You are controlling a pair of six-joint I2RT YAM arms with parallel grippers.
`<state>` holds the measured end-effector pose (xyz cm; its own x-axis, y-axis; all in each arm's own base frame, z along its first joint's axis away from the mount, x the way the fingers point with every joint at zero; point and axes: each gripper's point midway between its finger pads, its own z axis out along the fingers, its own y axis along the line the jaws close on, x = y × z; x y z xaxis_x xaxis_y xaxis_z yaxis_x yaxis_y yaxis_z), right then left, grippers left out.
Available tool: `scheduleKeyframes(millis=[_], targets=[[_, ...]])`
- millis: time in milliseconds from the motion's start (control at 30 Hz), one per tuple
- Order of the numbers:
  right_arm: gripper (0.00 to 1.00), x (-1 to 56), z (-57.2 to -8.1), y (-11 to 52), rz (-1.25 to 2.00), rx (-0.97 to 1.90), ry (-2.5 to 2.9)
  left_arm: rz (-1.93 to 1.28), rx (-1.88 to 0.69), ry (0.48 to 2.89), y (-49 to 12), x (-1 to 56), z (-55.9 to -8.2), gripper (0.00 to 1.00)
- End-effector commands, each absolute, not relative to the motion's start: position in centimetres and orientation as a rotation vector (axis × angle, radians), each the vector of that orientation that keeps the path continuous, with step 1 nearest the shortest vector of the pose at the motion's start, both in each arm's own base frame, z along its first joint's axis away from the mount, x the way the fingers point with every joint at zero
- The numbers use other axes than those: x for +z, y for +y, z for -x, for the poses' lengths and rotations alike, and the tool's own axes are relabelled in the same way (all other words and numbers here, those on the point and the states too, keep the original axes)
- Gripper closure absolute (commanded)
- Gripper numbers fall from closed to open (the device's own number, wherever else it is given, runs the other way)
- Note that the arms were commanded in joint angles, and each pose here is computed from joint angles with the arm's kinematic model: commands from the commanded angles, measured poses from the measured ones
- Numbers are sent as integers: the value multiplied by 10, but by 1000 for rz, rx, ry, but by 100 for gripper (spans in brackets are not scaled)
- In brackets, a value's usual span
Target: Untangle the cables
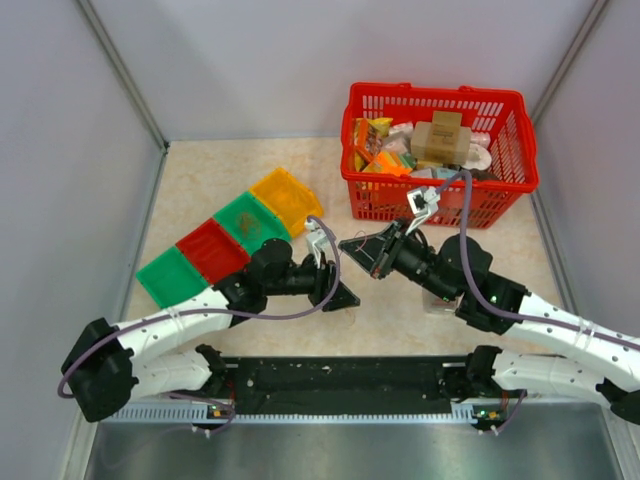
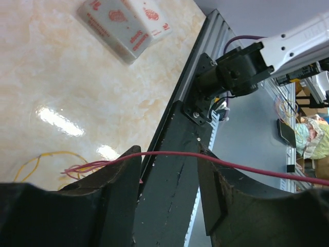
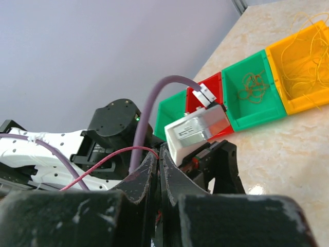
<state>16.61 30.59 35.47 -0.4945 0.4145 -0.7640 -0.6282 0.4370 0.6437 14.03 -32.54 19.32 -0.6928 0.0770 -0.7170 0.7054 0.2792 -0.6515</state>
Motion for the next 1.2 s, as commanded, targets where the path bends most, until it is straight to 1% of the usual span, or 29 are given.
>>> scheduleKeyframes(millis=[0,100,133,167,233,300,333,367,400,433,467,533,600,667,700,767,800,867,967,1000,1067,1100,1167], targets=[[100,390,-163,300,156,1345,1559,-673,-1399,1950,-330,209,-152,47],[100,395,-162,296,158,1343,1547,-677,-1397,1927,-326,213,-149,42],[100,396,-161,295,155,1344,1543,-668,-1385,1923,-323,213,-149,38],[100,396,-162,294,147,1344,1537,-641,-1367,1925,-320,213,-151,29],[100,398,-162,292,137,1346,1524,-602,-1356,1908,-311,216,-150,22],[100,399,-162,293,143,1343,1521,-587,-1366,1869,-304,224,-145,21],[100,398,-163,292,148,1337,1521,-578,-1368,1858,-301,227,-143,22],[100,396,-163,292,147,1331,1525,-571,-1352,1866,-297,226,-142,26],[100,395,-164,291,144,1326,1526,-554,-1330,1881,-293,227,-143,33],[100,394,-165,291,138,1319,1532,-534,-1303,1905,-290,227,-145,36],[100,394,-165,291,136,1318,1532,-529,-1289,1918,-288,227,-146,36],[100,396,-165,290,136,1317,1527,-533,-1279,1943,-288,224,-145,34],[100,398,-165,290,145,1317,1519,-544,-1331,1936,-296,226,-143,25],[100,396,-166,290,140,1306,1522,-543,-1410,1956,-307,222,-140,24],[100,395,-167,289,135,1300,1525,-546,-1454,1967,-314,222,-138,25],[100,395,-167,288,134,1299,1526,-544,-1522,1991,-324,219,-136,31],[100,393,-166,288,139,1300,1528,-546,-1531,2001,-328,215,-135,35],[100,394,-165,286,135,1306,1524,-547,-1522,2034,-335,206,-138,48],[100,393,-163,282,131,1302,1522,-556,-1502,2068,-340,198,-141,62],[100,394,-163,280,124,1300,1521,-563,-1498,2076,-342,196,-141,70],[100,393,-163,276,118,1294,1517,-577,-1484,2083,-342,196,-142,95],[100,391,-164,275,115,1285,1519,-575,-1476,2076,-341,199,-142,100],[100,383,-167,275,122,1251,1537,-591,-1476,2040,-339,207,-140,100]])
